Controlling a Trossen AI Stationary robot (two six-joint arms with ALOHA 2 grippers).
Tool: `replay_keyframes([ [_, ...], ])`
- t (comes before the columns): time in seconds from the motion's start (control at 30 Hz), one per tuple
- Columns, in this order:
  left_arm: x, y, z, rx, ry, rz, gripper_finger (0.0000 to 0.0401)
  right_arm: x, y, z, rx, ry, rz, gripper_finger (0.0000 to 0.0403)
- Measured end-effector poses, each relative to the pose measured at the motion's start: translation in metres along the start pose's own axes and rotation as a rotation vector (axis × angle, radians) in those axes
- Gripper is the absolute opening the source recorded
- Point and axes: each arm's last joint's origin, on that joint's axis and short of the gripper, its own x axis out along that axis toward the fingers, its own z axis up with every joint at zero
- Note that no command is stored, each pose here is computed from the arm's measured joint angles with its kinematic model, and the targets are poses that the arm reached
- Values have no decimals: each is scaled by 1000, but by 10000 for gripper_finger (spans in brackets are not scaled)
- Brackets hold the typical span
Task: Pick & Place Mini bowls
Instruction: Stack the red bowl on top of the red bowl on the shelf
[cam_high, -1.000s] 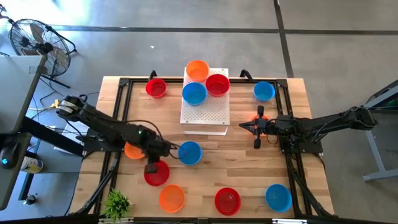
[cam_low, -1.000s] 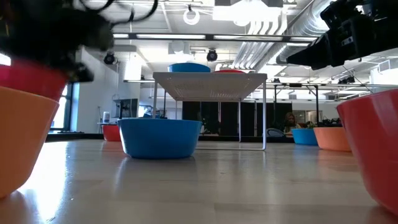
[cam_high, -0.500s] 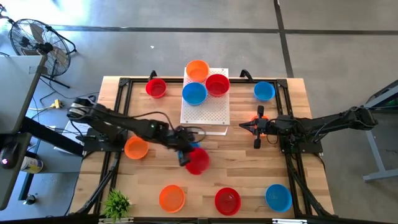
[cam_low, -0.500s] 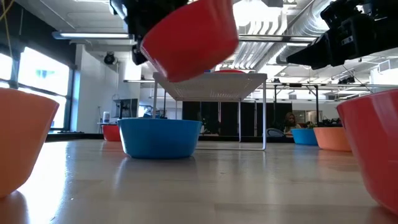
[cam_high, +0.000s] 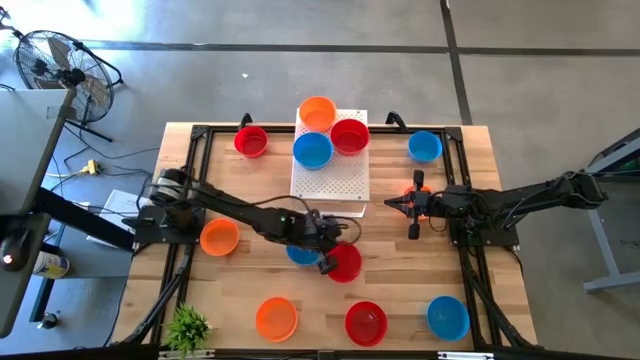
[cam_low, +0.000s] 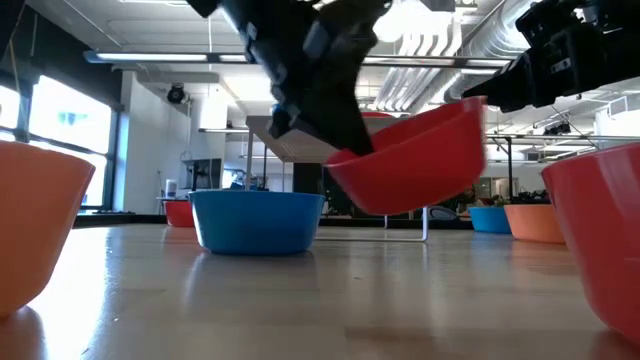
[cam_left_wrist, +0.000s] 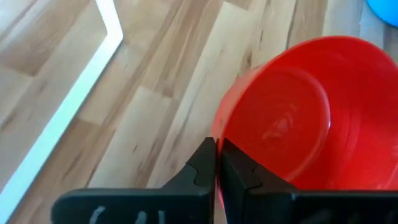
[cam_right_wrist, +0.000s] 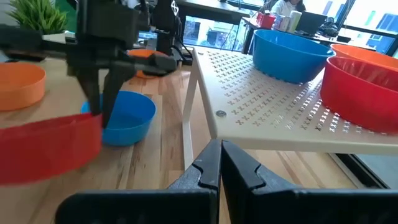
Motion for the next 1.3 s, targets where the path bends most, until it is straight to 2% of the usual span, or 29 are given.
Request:
replay_keyframes([
  [0.33, 6, 8, 4, -11, 9, 6, 9, 0, 0, -1, -3, 11, 1, 0],
  [0.6, 10, 21, 12, -13, 27, -33, 5, 0, 0, -1, -4, 13, 1, 0],
  [0.73, 10, 22, 13, -9, 36, -65, 13, 0, 0, -1, -4, 13, 1, 0],
  [0.87, 26, 21, 7, -5, 45, -80, 15, 0, 0, -1, -4, 13, 1, 0],
  [1.0, 24, 19, 11, -3, 30, -117, 16, 0, 0, -1, -4, 13, 1, 0],
  [1.3, 24, 20, 8, 14, 46, -101, 24, 0, 0, -1, -4, 13, 1, 0],
])
